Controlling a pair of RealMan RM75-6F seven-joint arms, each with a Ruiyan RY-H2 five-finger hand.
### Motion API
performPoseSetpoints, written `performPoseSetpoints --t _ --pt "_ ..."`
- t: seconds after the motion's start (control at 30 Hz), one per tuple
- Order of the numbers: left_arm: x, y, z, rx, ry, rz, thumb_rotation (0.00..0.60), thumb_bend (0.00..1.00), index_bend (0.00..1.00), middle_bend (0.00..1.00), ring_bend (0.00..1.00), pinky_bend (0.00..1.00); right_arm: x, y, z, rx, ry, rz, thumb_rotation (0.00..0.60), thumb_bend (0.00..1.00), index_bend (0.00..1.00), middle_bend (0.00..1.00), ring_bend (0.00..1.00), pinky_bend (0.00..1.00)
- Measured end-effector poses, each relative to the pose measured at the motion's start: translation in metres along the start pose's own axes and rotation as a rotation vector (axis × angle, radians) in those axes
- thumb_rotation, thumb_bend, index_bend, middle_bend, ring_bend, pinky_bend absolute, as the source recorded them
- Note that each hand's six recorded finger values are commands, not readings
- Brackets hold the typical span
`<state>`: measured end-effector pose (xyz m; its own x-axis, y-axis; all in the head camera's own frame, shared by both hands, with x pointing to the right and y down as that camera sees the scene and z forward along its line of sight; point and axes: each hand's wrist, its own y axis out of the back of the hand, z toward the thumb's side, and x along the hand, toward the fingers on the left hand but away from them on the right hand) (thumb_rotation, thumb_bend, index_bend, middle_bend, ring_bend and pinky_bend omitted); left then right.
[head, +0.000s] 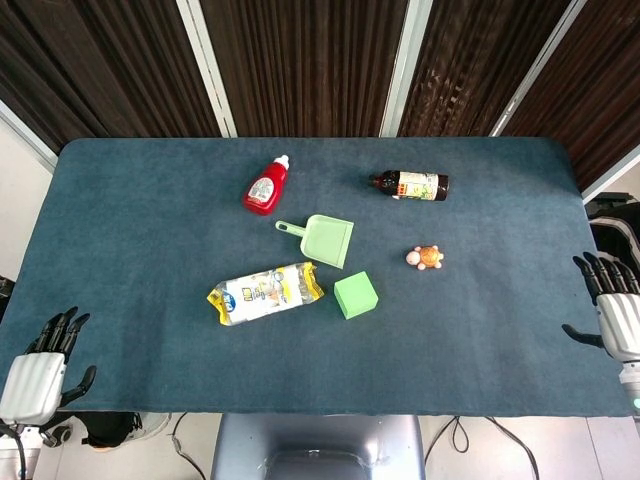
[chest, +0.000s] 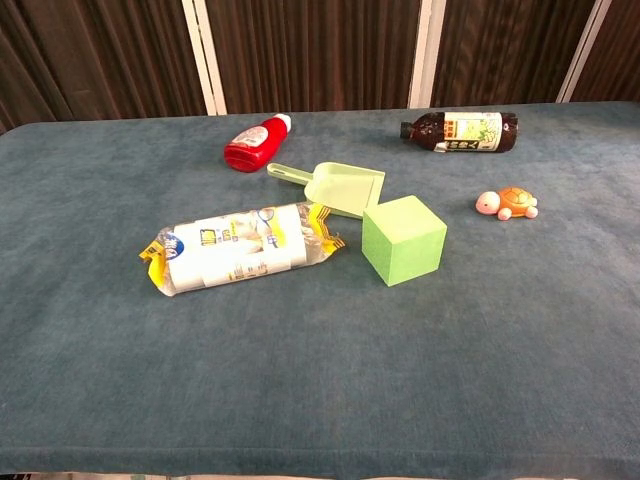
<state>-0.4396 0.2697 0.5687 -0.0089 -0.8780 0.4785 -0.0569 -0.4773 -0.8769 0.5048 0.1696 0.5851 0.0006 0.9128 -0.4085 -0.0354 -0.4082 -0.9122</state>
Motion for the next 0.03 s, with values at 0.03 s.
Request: performPoseSetpoints --t 0.03 --pt "-0.0004 0.0006 -0.0005 -0.001 0.002 0.002 0.6 0.35 0.11 0.05 0.07 0.33 0.0001 0.0002 0.0003 -0.005 0.002 -0.001 0.6 0.03 0.12 0.14 0.1 0.18"
